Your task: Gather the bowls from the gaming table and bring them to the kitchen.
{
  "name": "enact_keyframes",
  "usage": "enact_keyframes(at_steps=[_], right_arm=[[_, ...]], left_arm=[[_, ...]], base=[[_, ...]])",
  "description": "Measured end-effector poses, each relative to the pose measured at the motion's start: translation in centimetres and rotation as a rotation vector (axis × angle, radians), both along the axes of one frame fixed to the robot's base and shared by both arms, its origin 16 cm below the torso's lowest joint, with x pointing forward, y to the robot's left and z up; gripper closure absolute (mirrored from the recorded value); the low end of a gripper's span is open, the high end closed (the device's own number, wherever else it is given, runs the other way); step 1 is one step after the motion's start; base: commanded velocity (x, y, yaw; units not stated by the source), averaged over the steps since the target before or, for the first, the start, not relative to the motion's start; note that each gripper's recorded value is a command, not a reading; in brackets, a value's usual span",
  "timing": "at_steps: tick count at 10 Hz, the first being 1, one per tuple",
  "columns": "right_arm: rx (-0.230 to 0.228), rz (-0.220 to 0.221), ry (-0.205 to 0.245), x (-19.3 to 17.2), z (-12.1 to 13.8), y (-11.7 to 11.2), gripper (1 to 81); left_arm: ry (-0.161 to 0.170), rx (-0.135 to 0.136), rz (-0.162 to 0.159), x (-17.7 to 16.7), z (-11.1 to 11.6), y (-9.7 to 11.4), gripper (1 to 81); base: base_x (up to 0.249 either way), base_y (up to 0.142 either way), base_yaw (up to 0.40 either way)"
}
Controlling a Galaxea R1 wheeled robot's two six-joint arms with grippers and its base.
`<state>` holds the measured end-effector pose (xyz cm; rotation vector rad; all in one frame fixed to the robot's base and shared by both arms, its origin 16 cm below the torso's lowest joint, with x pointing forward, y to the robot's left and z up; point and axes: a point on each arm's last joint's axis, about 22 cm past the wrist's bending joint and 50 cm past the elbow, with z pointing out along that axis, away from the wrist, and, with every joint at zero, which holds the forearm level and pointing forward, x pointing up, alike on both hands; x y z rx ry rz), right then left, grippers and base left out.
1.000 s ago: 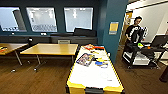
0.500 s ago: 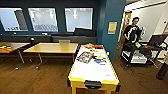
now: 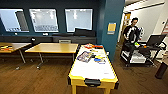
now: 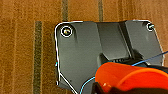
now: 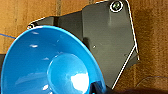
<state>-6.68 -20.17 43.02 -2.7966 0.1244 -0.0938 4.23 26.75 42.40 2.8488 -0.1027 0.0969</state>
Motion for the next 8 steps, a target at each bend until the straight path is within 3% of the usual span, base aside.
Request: enact_keyframes(at_steps=[8], right_arm=[[-0.005, 0.001, 0.003, -0.05, -0.08, -0.02, 81.1]], left_arm=[[0.005, 0.001, 0.002, -0.25, -0.04, -0.06, 81.1]], base=[[0.0, 0.0, 0.0]])
